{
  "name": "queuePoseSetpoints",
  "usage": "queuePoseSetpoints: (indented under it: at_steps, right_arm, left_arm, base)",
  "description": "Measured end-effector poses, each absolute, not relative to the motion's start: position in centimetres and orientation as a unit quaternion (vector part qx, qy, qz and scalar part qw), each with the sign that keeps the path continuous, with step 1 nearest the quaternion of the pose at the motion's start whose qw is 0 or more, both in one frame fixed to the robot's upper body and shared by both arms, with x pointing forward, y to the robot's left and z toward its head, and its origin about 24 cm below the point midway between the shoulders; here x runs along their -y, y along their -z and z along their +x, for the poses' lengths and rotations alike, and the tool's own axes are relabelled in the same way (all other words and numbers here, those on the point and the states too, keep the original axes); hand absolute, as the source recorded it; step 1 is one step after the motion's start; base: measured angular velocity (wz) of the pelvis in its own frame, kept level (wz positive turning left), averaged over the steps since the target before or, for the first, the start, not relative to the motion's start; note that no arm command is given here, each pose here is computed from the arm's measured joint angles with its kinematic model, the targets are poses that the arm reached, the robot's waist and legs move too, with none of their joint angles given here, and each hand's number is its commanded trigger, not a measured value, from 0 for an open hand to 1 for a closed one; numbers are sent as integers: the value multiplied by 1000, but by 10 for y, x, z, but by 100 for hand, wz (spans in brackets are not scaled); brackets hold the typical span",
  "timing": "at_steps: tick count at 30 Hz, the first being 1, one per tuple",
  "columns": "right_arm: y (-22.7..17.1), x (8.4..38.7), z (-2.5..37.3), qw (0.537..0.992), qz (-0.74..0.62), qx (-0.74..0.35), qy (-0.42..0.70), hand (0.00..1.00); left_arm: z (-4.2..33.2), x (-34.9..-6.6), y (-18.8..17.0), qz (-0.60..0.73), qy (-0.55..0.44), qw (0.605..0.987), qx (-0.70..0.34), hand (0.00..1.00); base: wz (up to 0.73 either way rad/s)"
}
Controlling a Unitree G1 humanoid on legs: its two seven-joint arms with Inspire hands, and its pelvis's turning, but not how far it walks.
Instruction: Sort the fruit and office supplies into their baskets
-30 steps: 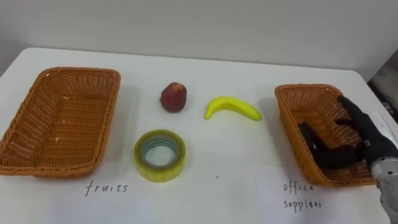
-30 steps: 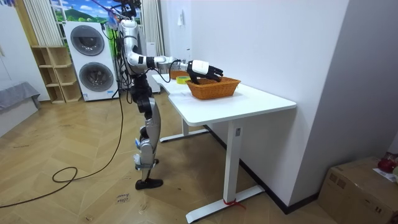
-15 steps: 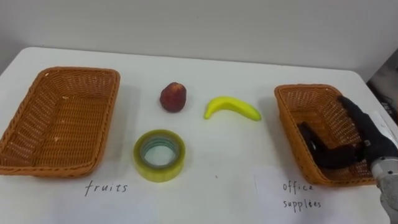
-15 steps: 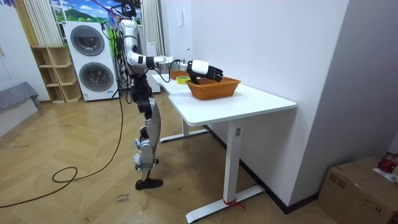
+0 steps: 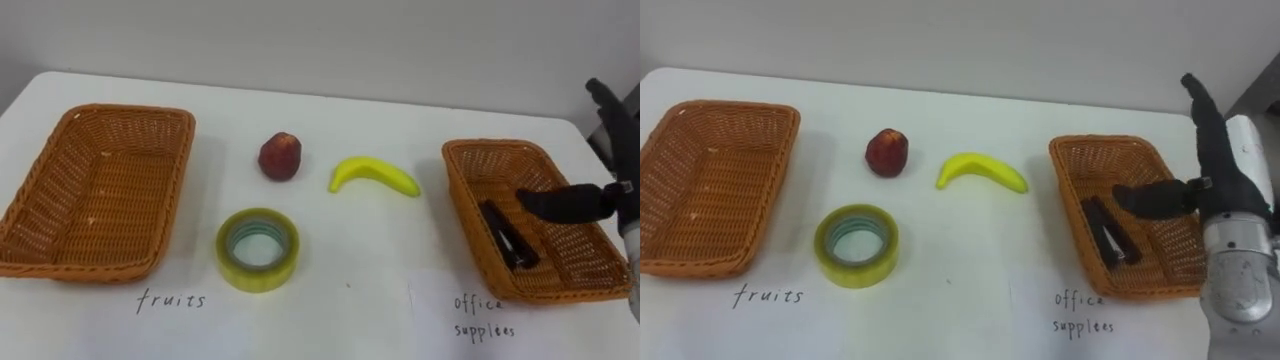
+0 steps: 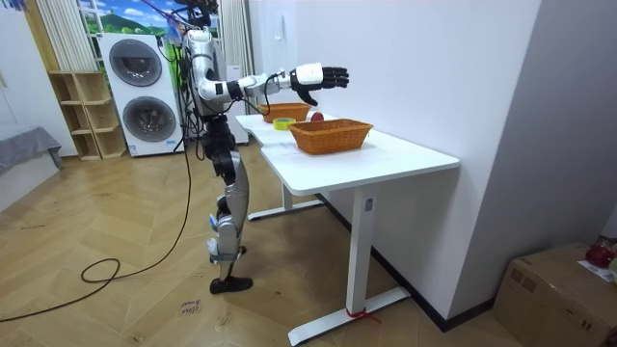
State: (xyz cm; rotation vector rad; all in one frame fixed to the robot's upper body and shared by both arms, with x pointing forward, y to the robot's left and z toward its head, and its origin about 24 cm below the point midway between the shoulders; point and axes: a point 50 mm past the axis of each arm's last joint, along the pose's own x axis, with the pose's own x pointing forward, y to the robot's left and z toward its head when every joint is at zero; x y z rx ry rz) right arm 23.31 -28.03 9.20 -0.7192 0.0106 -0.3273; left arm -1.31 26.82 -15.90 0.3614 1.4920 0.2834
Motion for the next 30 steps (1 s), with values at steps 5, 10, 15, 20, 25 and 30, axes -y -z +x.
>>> queuePoseSetpoints:
  at_steps: [5, 10, 15, 20, 25, 30]
  right_arm:
    - [-116, 274, 243, 923, -335, 54, 181, 0]
    - [-125, 273, 249, 923, -321, 79, 195, 0]
    - [-125, 271, 249, 931, -303, 83, 188, 0]
    - [-119, 257, 253, 944, -285, 77, 144, 0]
    - [-119, 243, 260, 951, -276, 84, 111, 0]
    - [-124, 228, 268, 954, -274, 97, 72, 0]
  left_arm:
    - [-10, -269, 159, 164, -128, 714, -669, 0]
    - [-6, -270, 158, 170, -126, 720, -661, 0]
    - [-2, -270, 157, 173, -130, 725, -654, 0]
    - [-2, -268, 158, 174, -132, 722, -656, 0]
    - [-2, -268, 158, 174, -131, 722, -657, 0]
    - [-4, -268, 158, 172, -128, 721, -659, 0]
  base:
    - [0]
    - [5]
    - [7]
    - [1]
    - [4]
    - [14]
